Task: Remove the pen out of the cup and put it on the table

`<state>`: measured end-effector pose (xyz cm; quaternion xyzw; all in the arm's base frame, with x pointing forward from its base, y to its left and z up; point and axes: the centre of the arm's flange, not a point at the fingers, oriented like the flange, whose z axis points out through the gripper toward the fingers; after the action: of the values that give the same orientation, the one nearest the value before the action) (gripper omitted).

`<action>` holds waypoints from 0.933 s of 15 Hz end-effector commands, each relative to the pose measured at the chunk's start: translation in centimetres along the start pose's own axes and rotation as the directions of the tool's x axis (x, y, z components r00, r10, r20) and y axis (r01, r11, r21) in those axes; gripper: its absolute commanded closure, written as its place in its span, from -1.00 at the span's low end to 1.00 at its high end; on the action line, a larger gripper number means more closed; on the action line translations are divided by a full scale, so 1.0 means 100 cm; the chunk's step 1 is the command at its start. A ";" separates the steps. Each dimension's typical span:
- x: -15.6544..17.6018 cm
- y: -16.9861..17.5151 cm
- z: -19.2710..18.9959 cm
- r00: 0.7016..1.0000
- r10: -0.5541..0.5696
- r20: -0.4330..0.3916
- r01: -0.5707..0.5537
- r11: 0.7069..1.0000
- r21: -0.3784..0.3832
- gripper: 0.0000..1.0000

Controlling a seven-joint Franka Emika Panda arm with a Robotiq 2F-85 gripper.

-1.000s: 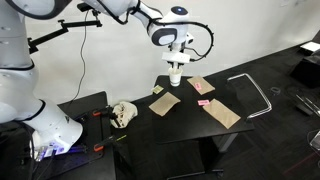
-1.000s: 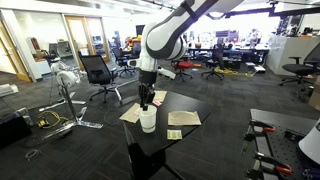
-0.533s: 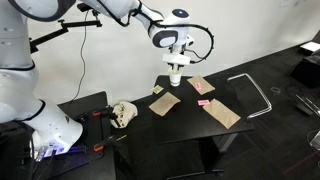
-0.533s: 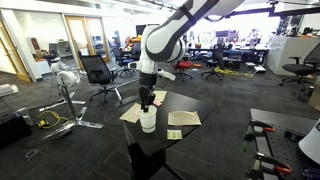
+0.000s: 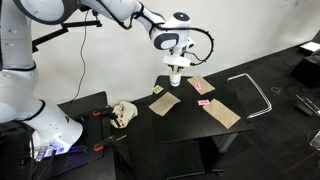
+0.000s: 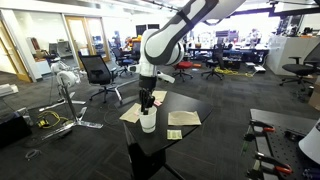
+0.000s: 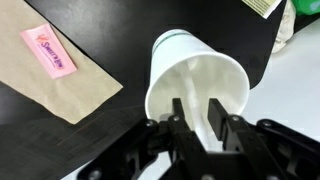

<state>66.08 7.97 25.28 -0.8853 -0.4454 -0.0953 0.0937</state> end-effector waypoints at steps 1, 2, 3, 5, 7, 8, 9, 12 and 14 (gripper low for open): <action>0.006 0.009 0.001 0.999 -0.033 0.004 0.033 0.999 0.018 0.33; 0.006 0.009 0.002 0.999 -0.033 0.003 0.033 0.999 0.019 0.35; 0.007 0.009 0.004 0.999 -0.034 0.002 0.033 0.999 0.021 0.34; 0.008 0.010 0.006 0.999 -0.036 0.001 0.036 0.999 0.024 0.38; 0.009 0.009 0.007 0.999 -0.037 -0.001 0.037 0.999 0.028 0.86; 0.009 0.009 0.008 0.999 -0.037 -0.001 0.037 0.999 0.029 0.87; 0.009 0.009 0.008 0.999 -0.036 -0.001 0.036 0.999 0.030 1.00; 0.006 0.006 0.004 0.999 -0.034 0.001 0.034 0.999 0.024 0.94; 0.004 0.002 -0.001 1.000 -0.030 0.003 0.030 0.999 0.017 0.94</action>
<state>66.72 8.56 24.32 -0.8829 -0.4486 -0.0956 0.0999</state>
